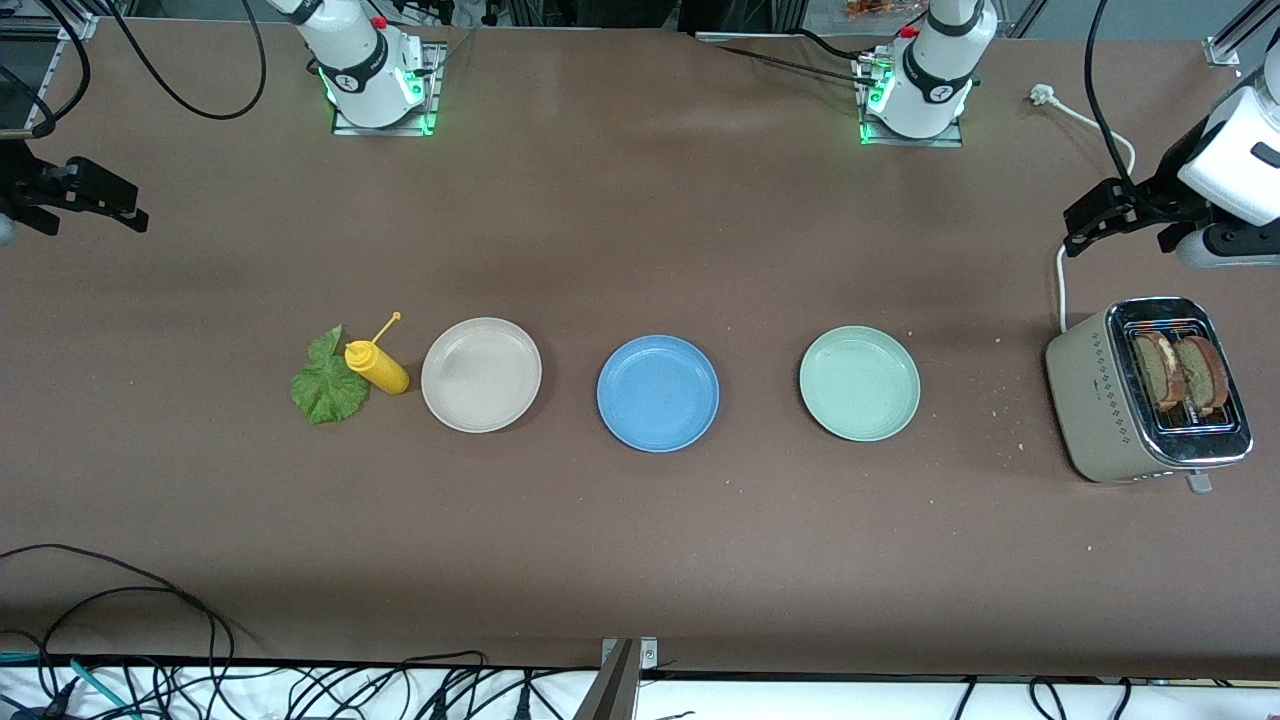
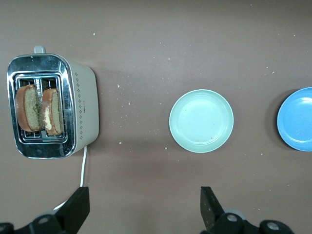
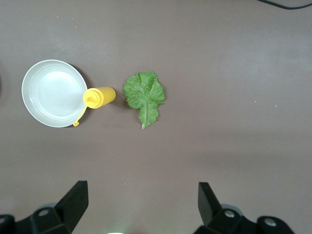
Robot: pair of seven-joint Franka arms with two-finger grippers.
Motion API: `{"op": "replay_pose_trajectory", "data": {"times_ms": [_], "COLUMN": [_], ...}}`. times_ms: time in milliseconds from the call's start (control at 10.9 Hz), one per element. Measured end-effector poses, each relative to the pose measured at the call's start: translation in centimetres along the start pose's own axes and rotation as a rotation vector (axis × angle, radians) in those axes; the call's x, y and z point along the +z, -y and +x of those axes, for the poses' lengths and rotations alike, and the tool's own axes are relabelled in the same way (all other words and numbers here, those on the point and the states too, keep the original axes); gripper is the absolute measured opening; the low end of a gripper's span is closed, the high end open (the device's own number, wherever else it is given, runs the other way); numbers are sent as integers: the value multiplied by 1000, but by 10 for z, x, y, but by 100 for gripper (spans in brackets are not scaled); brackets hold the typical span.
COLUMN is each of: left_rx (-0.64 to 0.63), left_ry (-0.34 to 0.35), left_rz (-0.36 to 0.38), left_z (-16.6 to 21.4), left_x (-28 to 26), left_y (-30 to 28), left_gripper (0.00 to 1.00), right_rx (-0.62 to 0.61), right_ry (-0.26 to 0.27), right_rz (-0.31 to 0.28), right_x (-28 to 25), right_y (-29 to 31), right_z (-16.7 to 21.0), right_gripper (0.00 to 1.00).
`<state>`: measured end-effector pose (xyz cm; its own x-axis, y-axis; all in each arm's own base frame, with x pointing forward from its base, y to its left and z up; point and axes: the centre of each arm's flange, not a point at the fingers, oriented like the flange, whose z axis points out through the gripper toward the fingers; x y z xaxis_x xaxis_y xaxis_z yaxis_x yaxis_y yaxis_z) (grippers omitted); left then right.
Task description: Make sandwich in blue plate with both arms
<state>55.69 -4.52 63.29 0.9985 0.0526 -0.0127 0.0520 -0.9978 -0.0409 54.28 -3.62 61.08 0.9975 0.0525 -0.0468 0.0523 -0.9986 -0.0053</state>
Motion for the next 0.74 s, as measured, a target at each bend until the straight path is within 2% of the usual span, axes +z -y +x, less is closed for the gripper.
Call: {"op": "replay_pose_trajectory", "data": {"times_ms": [737], "left_rx": [-13], "left_ry": [29], "left_rz": [3], "left_z": [11], "left_x": [17], "left_y": [6], "left_gripper": [100], "right_rx": [0], "right_ry": [0], "right_rz": [0], "right_x": [0], "right_y": [0], "right_z": [0], "right_gripper": [100]}}
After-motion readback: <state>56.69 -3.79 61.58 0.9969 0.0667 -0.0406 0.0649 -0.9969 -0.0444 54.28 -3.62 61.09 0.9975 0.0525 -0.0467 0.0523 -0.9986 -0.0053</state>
